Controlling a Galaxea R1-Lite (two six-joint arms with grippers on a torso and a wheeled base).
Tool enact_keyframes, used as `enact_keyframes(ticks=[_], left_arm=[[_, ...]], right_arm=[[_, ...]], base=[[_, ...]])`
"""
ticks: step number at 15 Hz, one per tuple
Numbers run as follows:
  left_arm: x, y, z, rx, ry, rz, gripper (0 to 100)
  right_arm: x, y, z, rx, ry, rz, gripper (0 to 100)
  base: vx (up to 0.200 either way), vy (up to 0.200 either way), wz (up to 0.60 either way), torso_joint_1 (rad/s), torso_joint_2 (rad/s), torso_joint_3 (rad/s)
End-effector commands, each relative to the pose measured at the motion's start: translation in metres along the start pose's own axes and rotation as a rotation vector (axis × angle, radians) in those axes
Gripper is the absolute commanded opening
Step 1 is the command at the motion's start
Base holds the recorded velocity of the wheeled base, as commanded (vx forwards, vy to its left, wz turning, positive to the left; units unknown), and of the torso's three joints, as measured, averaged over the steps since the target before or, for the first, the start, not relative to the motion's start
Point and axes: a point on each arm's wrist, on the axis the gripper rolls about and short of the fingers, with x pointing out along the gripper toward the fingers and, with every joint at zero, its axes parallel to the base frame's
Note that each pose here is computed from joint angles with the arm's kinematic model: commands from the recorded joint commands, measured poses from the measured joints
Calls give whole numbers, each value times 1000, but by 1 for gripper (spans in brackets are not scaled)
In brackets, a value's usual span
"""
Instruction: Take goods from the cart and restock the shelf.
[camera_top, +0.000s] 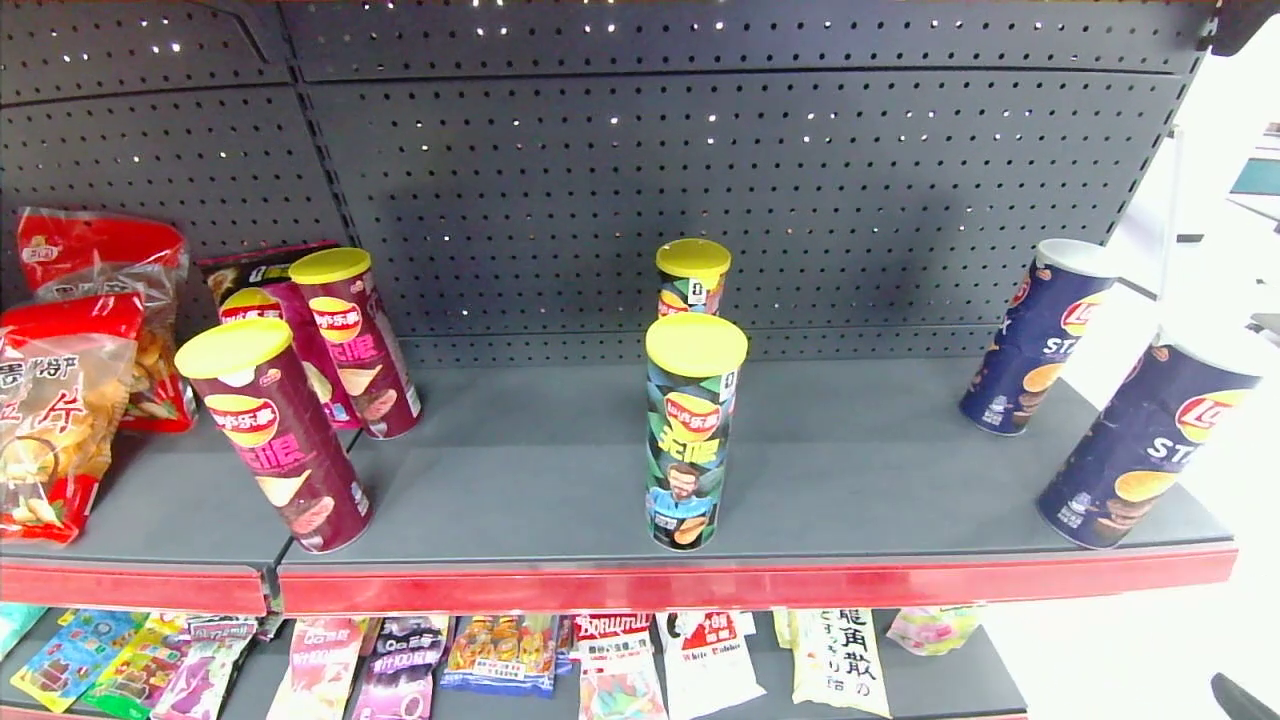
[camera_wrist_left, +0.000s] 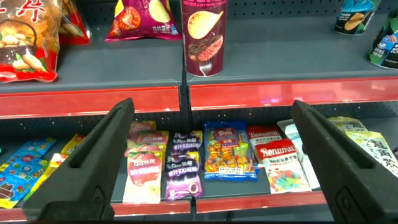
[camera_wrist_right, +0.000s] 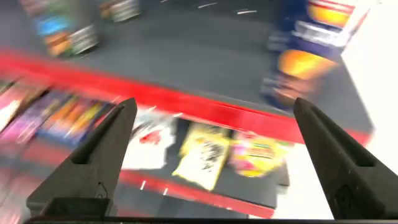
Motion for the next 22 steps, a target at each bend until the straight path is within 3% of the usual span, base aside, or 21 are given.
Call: enact_keyframes(ticks=[1,4,8,9,12,16,22], left_arm=[[0,0,0,0,1,1,100],[0,0,0,0,1,1,100],[0,0,0,-1,1,1,100],[0,0,0,0,1,1,100],[0,0,0,0,1,1,100],[0,0,0,0,1,-1,100],[0,0,0,0,1,-1,100]], right_arm=[[-24,4,-39,19,-115,-52,100],[-24,3,-46,87,-37,-97,100],[-24,7,-53,73,31,39,100],[-23,6,-53,80,33,60,100],[-24,8,-52,107,24,-153,100],[-31,10,-55,106,-68,-140,100],[-31,9,-55,102,-64,-169,100]], base=[[0,0,0,0,0,0],[0,0,0,0,0,0],[0,0,0,0,0,0],[0,0,0,0,0,0],[0,0,0,0,0,0],[0,0,0,0,0,0],[0,0,0,0,0,0]])
